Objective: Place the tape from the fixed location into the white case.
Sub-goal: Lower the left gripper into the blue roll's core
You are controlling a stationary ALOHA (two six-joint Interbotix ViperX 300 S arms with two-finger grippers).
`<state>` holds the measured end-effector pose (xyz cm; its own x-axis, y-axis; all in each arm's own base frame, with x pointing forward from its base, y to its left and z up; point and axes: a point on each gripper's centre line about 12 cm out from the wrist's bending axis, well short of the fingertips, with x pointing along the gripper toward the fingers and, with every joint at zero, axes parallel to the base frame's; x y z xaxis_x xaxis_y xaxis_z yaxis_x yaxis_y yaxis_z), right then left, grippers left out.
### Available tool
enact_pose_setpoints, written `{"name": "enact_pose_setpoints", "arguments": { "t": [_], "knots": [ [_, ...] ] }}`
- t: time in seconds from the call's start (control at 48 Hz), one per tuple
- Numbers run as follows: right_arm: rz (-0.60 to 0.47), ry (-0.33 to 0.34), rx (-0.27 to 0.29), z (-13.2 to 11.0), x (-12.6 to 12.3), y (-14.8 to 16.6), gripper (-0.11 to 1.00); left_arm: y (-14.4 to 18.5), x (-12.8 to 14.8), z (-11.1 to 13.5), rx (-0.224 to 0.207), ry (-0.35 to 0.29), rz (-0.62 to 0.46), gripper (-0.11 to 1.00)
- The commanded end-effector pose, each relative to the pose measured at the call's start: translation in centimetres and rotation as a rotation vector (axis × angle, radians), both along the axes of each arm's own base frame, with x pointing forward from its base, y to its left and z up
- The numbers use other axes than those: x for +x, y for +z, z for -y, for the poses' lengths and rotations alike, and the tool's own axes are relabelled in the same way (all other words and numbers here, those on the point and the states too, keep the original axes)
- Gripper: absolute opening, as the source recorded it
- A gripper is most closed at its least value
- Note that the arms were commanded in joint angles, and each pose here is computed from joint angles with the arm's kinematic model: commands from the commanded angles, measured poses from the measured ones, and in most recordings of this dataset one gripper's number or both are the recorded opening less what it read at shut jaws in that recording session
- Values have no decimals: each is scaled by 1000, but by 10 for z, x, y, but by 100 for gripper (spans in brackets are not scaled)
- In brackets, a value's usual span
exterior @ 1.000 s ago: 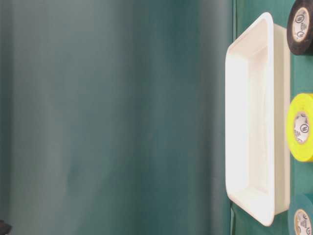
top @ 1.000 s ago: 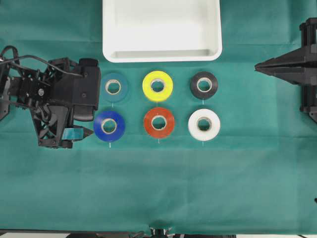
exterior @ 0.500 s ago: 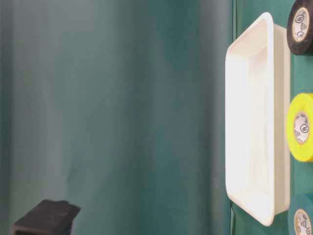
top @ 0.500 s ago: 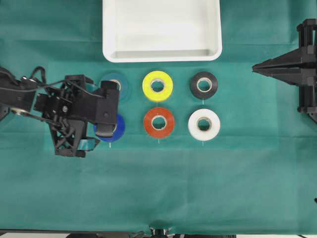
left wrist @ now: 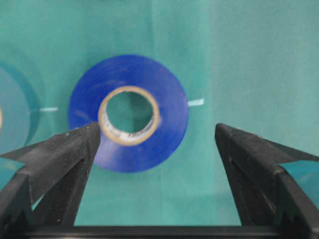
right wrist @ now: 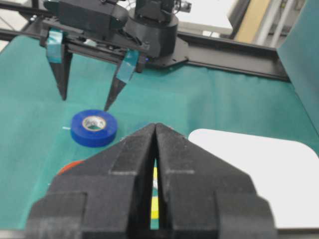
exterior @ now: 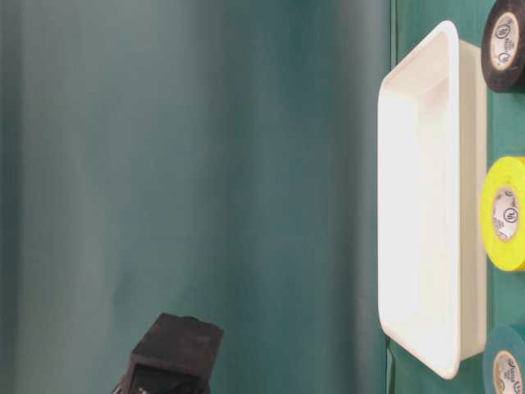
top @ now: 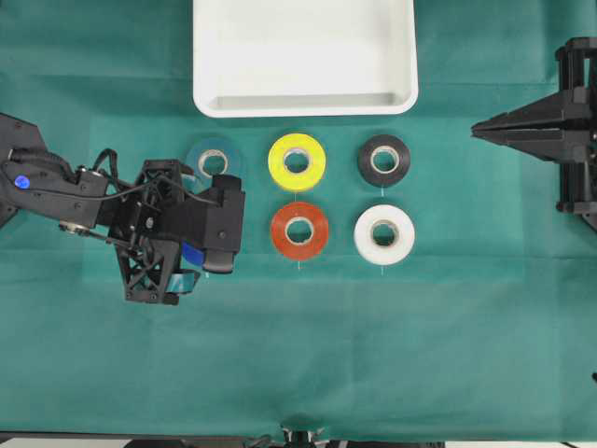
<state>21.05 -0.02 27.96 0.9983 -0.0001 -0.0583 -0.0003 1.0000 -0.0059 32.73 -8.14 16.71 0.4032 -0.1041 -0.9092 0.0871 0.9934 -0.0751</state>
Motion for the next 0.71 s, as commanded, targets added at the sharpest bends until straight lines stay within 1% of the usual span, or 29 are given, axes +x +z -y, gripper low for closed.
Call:
{"name": "enact_pose_setpoints", "arguments": {
  "t": [0.0, 0.688],
  "knots": [
    [21, 0, 1, 0, 3, 9, 0, 5, 3, 3, -10, -6, 39, 97],
    [15, -2, 0, 0, 3, 8, 0, -32, 8, 8, 1, -13, -6, 96]
  ]
}}
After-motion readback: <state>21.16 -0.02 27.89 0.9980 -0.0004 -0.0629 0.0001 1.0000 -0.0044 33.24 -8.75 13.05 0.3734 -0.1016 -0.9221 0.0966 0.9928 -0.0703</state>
